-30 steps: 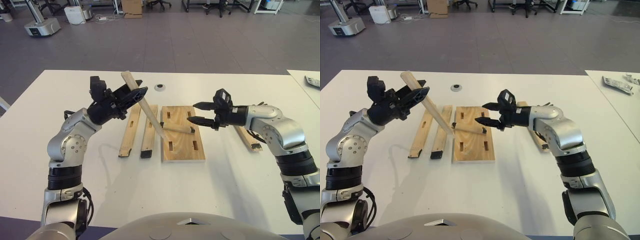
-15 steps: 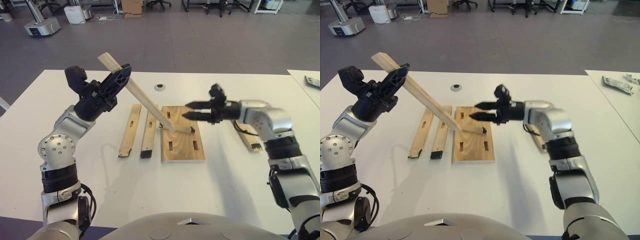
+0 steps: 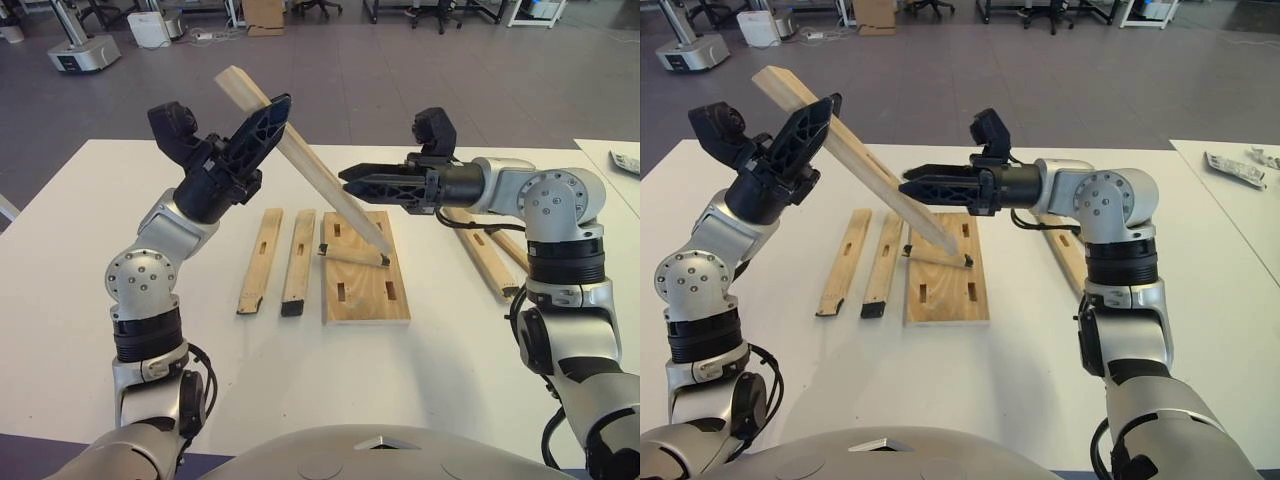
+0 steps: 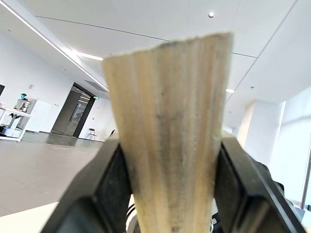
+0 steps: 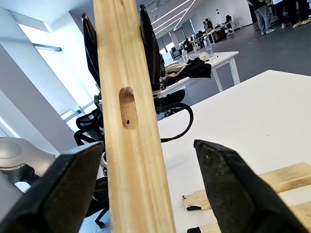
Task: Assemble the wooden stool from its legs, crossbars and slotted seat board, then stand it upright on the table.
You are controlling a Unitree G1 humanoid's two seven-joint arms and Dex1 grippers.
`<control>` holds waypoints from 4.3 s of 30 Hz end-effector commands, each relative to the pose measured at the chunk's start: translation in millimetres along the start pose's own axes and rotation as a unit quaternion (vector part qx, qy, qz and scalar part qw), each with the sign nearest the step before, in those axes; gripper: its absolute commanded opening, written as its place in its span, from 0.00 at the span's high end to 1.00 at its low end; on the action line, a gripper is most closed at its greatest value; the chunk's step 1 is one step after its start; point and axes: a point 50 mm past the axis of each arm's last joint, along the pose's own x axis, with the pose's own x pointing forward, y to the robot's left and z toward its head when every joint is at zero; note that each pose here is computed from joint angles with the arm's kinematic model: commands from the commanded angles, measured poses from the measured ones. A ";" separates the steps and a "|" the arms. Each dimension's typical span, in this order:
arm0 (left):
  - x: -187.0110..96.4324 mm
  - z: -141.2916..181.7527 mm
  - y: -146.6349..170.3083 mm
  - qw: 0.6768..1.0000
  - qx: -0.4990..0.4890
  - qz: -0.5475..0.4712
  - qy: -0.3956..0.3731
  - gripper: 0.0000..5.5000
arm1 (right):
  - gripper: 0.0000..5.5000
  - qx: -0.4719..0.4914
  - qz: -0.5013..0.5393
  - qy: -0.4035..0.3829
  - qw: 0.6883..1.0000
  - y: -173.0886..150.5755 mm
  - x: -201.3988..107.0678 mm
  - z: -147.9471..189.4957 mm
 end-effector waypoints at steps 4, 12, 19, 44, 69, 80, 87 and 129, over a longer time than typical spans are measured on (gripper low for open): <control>11.5 2.7 -4.8 1.000 0.013 -0.018 -0.001 0.63 | 0.40 0.011 0.015 0.019 1.000 6.4 7.4 -5.5; 13.1 3.6 -3.7 1.000 0.020 -0.001 -0.016 0.63 | 0.59 0.008 -0.011 0.005 1.000 1.8 6.3 -6.9; -6.9 13.6 11.9 0.993 0.071 0.079 -0.046 0.41 | 0.62 -0.026 -0.100 -0.045 0.994 -9.5 -8.4 4.5; -96.2 -12.1 3.3 0.806 0.191 0.527 -0.191 0.15 | 0.63 0.055 -0.701 0.061 0.709 -26.2 -103.6 -156.7; -81.2 -34.0 12.8 0.849 0.191 0.484 -0.090 0.16 | 0.34 -0.145 -0.252 0.120 0.949 -55.4 -35.1 -67.2; -77.1 -32.4 16.3 0.860 0.187 0.469 -0.080 0.16 | 0.34 -0.104 -0.203 0.250 0.941 -86.5 -49.0 -103.3; -75.2 -33.7 18.0 0.862 0.186 0.466 -0.075 0.17 | 0.43 -0.105 -0.213 0.277 0.931 -91.9 -50.9 -111.8; -2.9 -4.4 -9.1 0.995 0.008 0.084 0.049 0.17 | 0.76 0.014 -0.022 -0.085 0.996 9.4 -11.3 6.4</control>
